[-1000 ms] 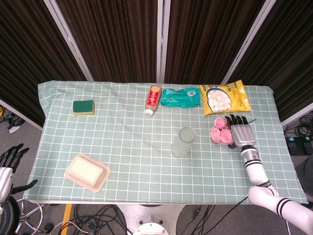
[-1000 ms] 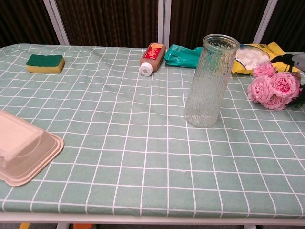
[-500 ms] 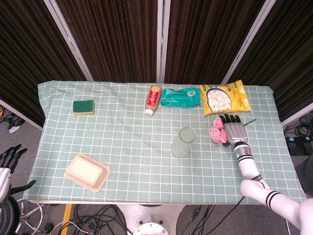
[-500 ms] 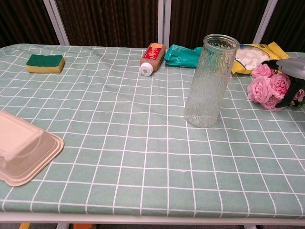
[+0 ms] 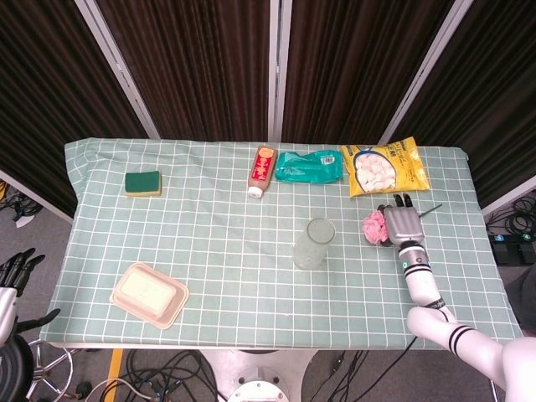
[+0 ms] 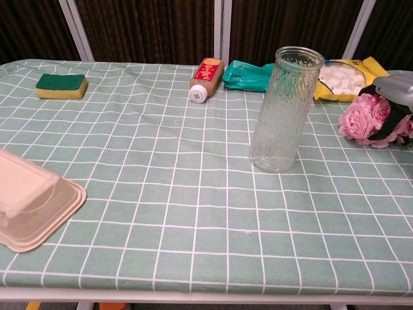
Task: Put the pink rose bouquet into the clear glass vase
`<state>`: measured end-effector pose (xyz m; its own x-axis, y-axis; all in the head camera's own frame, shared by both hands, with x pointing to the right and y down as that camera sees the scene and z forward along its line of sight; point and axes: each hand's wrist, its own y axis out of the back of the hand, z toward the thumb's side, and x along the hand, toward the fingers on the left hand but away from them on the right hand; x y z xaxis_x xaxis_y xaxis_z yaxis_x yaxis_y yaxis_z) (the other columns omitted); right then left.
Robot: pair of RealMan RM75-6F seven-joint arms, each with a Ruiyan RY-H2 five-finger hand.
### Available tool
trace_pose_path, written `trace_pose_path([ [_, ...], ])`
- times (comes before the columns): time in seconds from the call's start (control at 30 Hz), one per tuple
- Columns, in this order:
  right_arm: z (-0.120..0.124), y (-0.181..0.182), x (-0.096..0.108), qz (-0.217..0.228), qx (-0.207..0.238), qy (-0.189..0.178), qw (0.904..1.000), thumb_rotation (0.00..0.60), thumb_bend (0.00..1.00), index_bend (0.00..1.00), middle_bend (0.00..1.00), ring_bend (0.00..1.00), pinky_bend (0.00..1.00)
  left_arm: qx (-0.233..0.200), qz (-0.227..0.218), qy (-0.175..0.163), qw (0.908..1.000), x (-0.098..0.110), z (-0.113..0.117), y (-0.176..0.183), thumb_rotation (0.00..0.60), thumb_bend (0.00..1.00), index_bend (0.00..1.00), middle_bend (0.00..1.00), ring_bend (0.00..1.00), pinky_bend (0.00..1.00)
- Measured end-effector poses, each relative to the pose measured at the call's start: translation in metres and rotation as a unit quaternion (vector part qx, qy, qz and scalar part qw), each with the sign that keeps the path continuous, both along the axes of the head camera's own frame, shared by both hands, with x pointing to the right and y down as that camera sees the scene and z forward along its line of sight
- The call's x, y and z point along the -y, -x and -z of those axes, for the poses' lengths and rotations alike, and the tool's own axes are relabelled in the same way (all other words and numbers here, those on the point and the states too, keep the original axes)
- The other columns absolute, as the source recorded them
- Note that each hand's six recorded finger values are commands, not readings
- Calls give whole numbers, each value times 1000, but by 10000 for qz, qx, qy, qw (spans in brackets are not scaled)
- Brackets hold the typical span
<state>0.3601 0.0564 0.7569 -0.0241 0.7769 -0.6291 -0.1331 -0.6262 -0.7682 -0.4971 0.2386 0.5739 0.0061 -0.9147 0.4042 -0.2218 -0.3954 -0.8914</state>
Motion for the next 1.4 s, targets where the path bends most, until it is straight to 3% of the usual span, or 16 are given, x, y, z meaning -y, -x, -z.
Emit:
trace_pose_path([
  [0.13,6,-1,2,-21,9,-135,9999,600,100,575,502,146,0,-4,-18,8,10000,0,-1,-1,600,59,113,25,0,120],
  [0.4,36,-5,12,-33,125,-509,9986,600,101,629,542,177,2,-32,-61,15,10000,1,-4,-5,600,58,113,25,0,120],
  [0.8,119,11,25,-206,787,-1098,9906,600,101,653,565,205,44,-87,-132,5,9999,2,-5,-12,600,59,113,25,0,120],
  [1.1,226,22,51,-375,1325,-1890,9723,600,105,662,574,227,58,-118,-157,-13,9998,3,-4,-16,600,59,113,24,0,120],
  [1.23,271,29,62,-609,1804,-2205,9566,600,122,670,576,227,61,-140,-175,-13,9997,3,-4,-18,600,59,113,25,0,119],
  [1.4,296,43,62,-1054,2715,-2122,9328,600,150,670,577,227,69,-172,-247,-17,9995,4,-4,-23,600,59,113,25,0,119],
])
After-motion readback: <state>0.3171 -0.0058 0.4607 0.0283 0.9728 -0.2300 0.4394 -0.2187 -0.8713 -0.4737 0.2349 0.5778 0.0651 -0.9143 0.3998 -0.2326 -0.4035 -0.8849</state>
